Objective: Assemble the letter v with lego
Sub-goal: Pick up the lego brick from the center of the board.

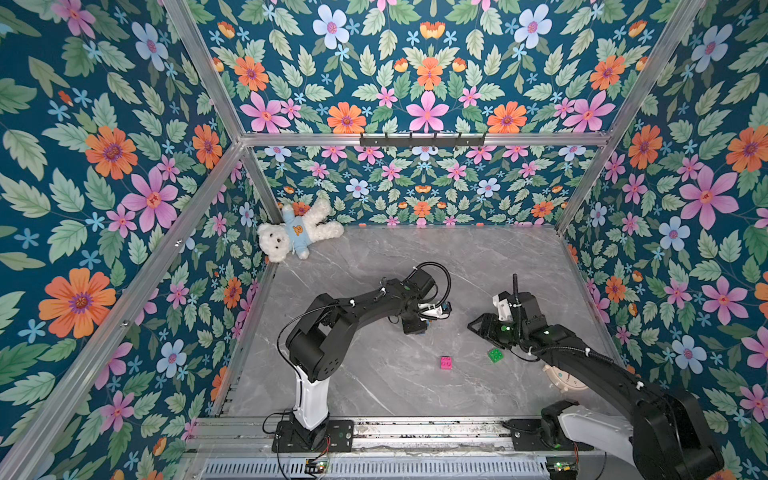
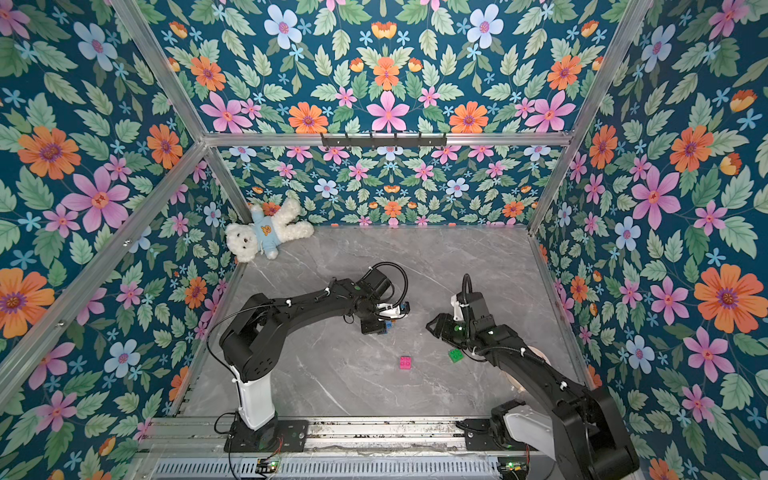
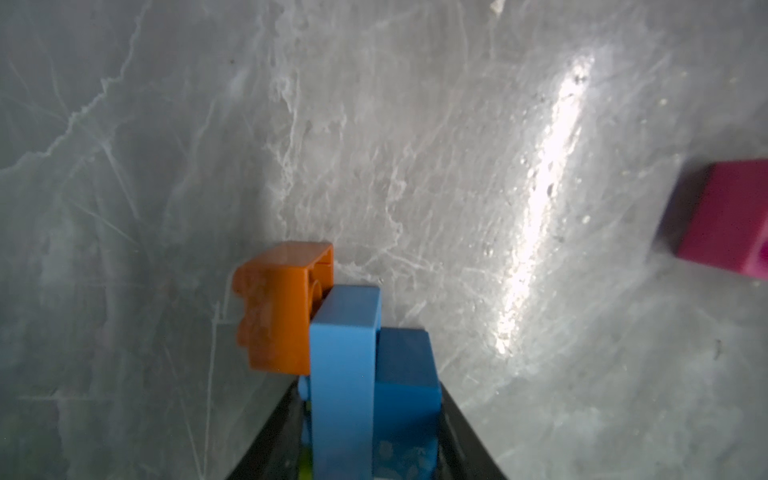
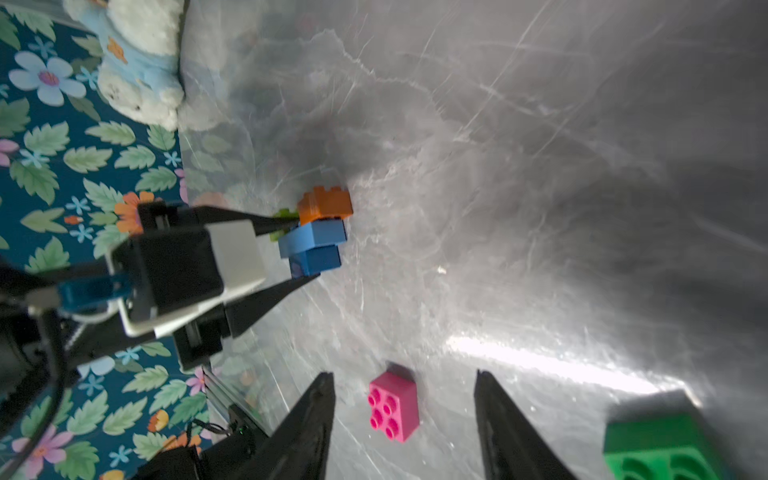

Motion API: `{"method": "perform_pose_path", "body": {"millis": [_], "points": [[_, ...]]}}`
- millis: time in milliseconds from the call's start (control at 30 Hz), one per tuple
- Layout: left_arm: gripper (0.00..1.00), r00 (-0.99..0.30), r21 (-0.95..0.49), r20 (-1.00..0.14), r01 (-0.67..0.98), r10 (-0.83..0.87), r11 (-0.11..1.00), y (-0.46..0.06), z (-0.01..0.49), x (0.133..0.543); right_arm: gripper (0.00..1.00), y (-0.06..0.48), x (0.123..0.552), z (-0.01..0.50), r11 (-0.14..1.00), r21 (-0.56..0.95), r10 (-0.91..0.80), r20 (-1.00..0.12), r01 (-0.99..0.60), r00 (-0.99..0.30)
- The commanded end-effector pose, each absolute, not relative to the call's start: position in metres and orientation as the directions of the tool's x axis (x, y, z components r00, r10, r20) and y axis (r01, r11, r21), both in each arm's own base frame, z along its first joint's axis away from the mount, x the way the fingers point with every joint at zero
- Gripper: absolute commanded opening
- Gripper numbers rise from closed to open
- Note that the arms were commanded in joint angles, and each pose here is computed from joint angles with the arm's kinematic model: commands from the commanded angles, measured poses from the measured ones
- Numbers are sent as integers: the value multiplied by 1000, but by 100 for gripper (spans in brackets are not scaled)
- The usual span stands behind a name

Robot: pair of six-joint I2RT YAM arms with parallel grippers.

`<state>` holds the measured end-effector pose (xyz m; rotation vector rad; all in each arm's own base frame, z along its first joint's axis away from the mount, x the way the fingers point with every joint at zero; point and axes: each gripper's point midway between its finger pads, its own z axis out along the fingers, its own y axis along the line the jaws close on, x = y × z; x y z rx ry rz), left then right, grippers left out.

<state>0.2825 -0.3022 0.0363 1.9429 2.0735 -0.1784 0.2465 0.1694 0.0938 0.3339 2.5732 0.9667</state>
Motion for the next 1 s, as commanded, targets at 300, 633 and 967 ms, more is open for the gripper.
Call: {"method": "perform_pose_path", "body": {"millis": [300, 633, 967], "points": [[99, -50, 165, -375, 979, 926, 119, -288, 59, 293, 58, 207, 207, 66, 819, 572, 223, -235, 50, -946], [99, -140, 257, -685, 872, 715, 417, -287, 135, 300, 60, 247, 210, 54, 880, 475, 121, -231, -4, -965], [99, -444, 70, -864, 362, 238, 929, -218, 193, 342, 60, 243, 190, 39, 959, 283, 43, -215, -20, -976]]}}
